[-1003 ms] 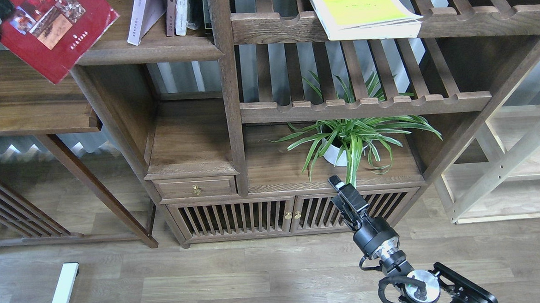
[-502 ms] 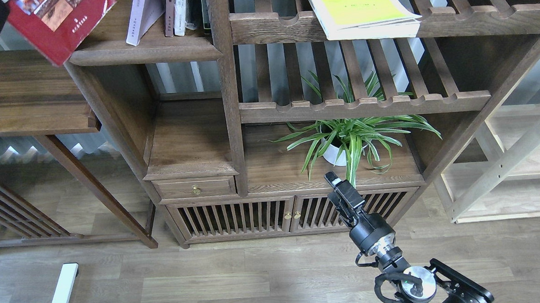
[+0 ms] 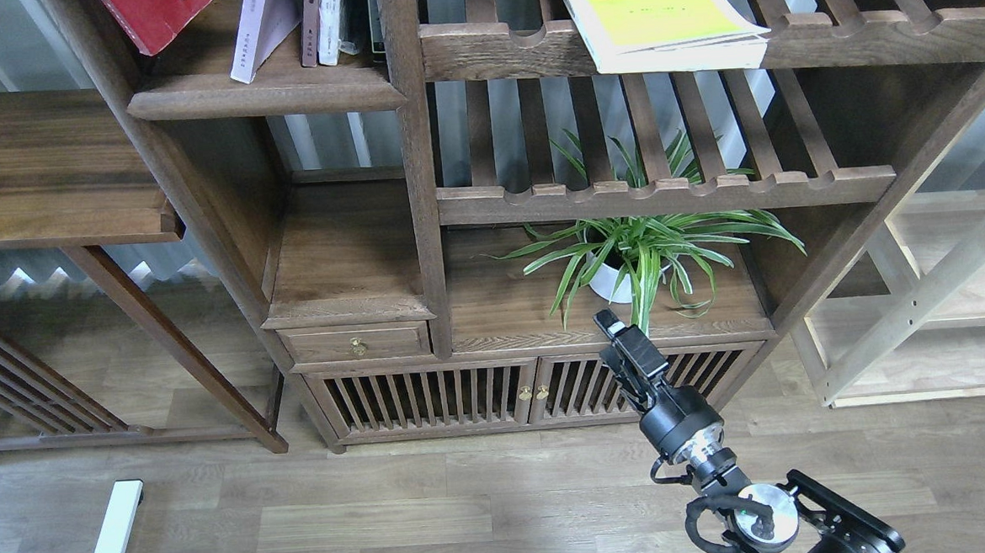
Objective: Organize books on shelf
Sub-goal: 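Insert the red book among the top-shelf books with the left gripper, then release the red book and lower the left arm from the shelf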
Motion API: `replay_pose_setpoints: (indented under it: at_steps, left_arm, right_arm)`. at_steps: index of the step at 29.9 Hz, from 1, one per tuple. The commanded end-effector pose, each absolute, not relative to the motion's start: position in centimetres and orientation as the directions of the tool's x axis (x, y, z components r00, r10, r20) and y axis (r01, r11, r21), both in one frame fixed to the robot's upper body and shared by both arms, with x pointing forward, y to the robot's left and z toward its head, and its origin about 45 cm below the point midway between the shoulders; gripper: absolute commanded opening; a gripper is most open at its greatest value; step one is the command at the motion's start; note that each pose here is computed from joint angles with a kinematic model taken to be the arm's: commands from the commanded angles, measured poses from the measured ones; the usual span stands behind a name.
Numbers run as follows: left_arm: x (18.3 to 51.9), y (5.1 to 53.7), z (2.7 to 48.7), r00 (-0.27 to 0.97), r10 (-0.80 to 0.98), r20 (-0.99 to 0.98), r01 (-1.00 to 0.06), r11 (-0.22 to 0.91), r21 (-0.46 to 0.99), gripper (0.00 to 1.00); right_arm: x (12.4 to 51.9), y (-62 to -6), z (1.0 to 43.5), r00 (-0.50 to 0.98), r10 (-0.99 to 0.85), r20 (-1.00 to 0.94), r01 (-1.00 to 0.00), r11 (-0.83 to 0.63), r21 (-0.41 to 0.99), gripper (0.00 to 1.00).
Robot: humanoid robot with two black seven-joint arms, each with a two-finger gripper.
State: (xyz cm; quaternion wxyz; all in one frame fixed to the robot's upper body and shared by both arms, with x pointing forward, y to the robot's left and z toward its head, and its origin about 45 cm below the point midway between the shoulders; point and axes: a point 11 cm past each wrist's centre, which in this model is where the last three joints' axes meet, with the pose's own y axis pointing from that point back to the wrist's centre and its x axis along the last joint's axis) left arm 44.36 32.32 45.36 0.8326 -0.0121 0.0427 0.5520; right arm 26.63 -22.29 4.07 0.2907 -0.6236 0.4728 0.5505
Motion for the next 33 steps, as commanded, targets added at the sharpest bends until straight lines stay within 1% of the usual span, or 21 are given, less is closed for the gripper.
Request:
replay_pose_setpoints:
  at_steps: [1, 5, 11, 20, 21, 22, 25, 27, 29, 32, 33]
  left_arm:
    - [44.9, 32.1, 46.1, 0.378, 0.923, -0.065, -0.925, 0.38, 0.022, 0.03]
    - [45.6, 31.1, 46.5, 0.37, 0.927, -0.06, -0.928, 0.372, 0.034, 0.03]
    - [46.7, 28.4, 45.1, 0.37, 0.924, -0.098, -0.924, 0.377, 0.07, 0.03]
    - [48.5, 27.3, 43.0, 0.345, 0.932, -0.11, -0.926, 0.357, 0.122, 0.04]
    - [48.6, 27.5, 42.8, 0.34, 0.934, -0.111, -0.927, 0.353, 0.129, 0.06]
    - [48.7, 27.5, 42.4, 0.337, 0.935, -0.114, -0.926, 0.351, 0.139, 0.11]
    - [48.7, 26.7, 41.8, 0.349, 0.931, -0.108, -0.919, 0.362, 0.154, 0.26]
    - [48.8, 25.9, 41.8, 0.363, 0.925, -0.113, -0.913, 0.378, 0.153, 0.33]
    - [48.9, 25.1, 42.1, 0.377, 0.919, -0.118, -0.909, 0.391, 0.145, 0.37]
    - [48.9, 24.6, 42.3, 0.386, 0.916, -0.11, -0.905, 0.399, 0.145, 0.46]
    - [48.9, 24.4, 42.2, 0.389, 0.915, -0.105, -0.904, 0.402, 0.147, 0.51]
  right_arm:
    - [26.6, -22.4, 4.0, -0.054, -0.272, -0.961, -0.91, -0.383, 0.16, 0.99]
    - [26.6, -22.2, 4.2, -0.049, -0.266, -0.963, -0.909, -0.388, 0.153, 0.99]
    - [26.4, -22.2, 4.2, -0.05, -0.262, -0.964, -0.909, -0.388, 0.153, 0.99]
    - [26.0, -22.6, 3.9, -0.063, -0.264, -0.963, -0.913, -0.375, 0.162, 0.99]
    - [26.0, -22.6, 3.9, -0.063, -0.264, -0.963, -0.913, -0.375, 0.162, 0.99]
    - [25.9, -22.6, 3.9, -0.064, -0.264, -0.962, -0.913, -0.374, 0.164, 0.99]
    - [25.9, -22.7, 3.9, -0.066, -0.262, -0.963, -0.914, -0.371, 0.163, 0.99]
    - [25.9, -22.9, 3.9, -0.067, -0.261, -0.963, -0.916, -0.366, 0.163, 0.99]
    - [25.8, -22.9, 3.8, -0.07, -0.261, -0.963, -0.916, -0.366, 0.165, 0.99]
    - [25.7, -22.8, 3.7, -0.073, -0.26, -0.963, -0.916, -0.365, 0.168, 0.99]
    - [25.7, -22.9, 3.8, -0.073, -0.259, -0.963, -0.917, -0.363, 0.167, 0.99]
